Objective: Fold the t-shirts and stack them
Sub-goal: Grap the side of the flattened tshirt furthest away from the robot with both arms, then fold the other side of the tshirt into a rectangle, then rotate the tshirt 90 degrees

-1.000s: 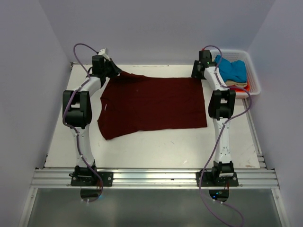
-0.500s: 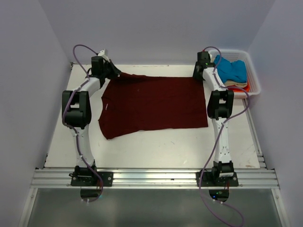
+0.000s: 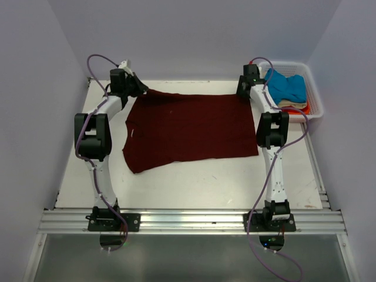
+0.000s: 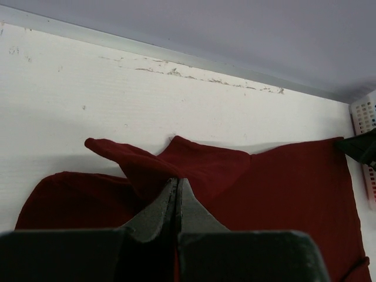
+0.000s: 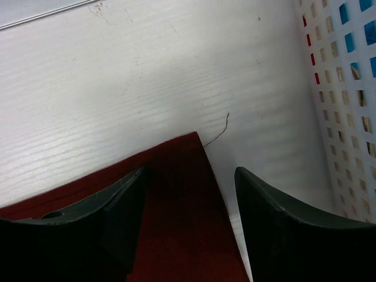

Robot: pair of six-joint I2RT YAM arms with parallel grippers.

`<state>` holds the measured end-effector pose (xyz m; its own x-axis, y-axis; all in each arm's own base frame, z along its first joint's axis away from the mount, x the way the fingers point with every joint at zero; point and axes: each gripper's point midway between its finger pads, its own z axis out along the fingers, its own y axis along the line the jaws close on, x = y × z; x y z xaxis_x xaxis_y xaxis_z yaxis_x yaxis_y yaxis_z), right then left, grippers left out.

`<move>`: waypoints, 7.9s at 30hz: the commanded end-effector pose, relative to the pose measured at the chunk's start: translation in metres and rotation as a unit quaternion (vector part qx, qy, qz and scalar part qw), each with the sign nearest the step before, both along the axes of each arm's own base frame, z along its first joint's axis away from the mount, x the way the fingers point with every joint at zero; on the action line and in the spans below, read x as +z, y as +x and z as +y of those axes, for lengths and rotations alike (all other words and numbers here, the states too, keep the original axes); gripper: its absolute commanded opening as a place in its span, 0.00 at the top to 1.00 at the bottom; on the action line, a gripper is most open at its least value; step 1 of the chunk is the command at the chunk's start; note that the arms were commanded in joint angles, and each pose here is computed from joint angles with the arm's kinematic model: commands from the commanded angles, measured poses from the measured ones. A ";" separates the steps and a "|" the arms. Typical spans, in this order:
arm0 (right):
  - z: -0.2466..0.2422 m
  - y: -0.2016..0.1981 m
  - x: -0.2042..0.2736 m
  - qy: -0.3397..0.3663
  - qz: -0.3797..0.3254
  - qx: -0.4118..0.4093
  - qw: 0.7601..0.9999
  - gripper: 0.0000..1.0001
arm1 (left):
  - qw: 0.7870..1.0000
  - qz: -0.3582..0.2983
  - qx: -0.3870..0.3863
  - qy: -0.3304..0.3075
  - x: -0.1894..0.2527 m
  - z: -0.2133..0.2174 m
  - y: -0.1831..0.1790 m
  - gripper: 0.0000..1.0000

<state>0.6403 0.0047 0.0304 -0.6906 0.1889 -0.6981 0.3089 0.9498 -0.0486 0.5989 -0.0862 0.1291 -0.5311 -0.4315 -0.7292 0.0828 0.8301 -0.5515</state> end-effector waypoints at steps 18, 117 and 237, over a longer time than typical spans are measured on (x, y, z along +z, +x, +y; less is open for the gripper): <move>-0.019 0.018 -0.003 0.012 -0.037 -0.030 0.999 0.62 | 1.000 -0.028 0.000 -0.002 0.020 0.017 0.002 1.00; -0.009 -0.189 0.046 0.018 -0.001 -0.049 0.999 1.00 | 0.989 0.116 0.054 0.079 -0.021 0.047 -0.184 1.00; 0.091 -0.395 0.010 0.123 0.155 0.104 0.975 1.00 | 0.960 0.271 0.028 -0.060 -0.136 -0.011 -0.136 1.00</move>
